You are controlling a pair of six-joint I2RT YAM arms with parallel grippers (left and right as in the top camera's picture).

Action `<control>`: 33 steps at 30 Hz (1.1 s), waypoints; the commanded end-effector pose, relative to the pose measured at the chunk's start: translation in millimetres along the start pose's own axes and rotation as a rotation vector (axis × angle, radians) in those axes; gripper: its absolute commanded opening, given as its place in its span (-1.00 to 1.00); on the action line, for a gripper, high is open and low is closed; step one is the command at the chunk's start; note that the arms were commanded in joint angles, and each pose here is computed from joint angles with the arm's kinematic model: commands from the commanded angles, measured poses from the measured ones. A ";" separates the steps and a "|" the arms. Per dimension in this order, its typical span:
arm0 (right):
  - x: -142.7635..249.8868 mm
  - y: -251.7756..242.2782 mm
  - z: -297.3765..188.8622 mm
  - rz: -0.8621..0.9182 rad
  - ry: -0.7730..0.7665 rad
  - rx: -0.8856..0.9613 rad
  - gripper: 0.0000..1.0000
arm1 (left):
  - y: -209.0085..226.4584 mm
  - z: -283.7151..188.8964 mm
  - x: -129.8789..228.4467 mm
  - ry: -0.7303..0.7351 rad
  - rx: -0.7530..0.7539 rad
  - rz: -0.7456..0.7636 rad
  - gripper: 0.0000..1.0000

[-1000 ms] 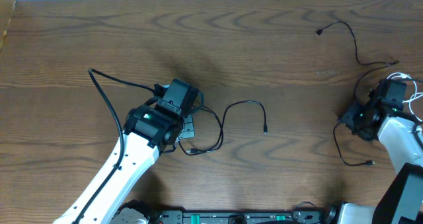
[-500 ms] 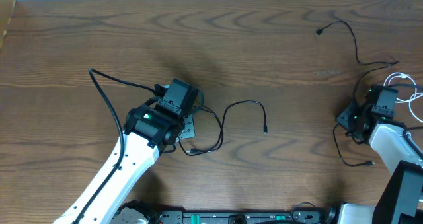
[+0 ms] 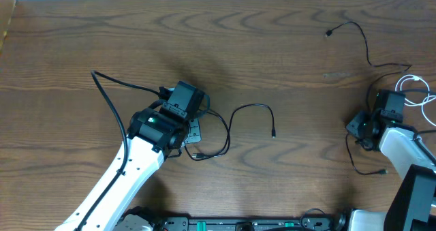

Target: Untangle cables

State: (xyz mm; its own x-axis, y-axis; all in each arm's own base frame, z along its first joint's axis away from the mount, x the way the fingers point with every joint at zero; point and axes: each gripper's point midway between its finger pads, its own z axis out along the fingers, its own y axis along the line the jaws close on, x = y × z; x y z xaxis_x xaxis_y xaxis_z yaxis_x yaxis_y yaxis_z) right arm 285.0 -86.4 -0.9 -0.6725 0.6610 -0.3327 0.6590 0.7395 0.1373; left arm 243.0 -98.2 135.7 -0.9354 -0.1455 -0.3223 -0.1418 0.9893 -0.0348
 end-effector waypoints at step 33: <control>-119.1 -45.0 -217.4 0.060 -0.517 0.159 -0.98 | 1.6 -2.3 -2.4 -0.009 -0.002 -0.010 -0.85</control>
State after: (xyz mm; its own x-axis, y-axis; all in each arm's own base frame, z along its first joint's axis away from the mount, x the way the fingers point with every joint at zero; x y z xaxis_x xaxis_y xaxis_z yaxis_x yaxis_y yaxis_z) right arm 271.5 -152.9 192.1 -0.5017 0.5525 -0.6656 0.7216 0.6917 0.0303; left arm 243.1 -98.2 135.7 -0.9353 -0.1455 -0.3226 -0.1418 0.9893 -0.0350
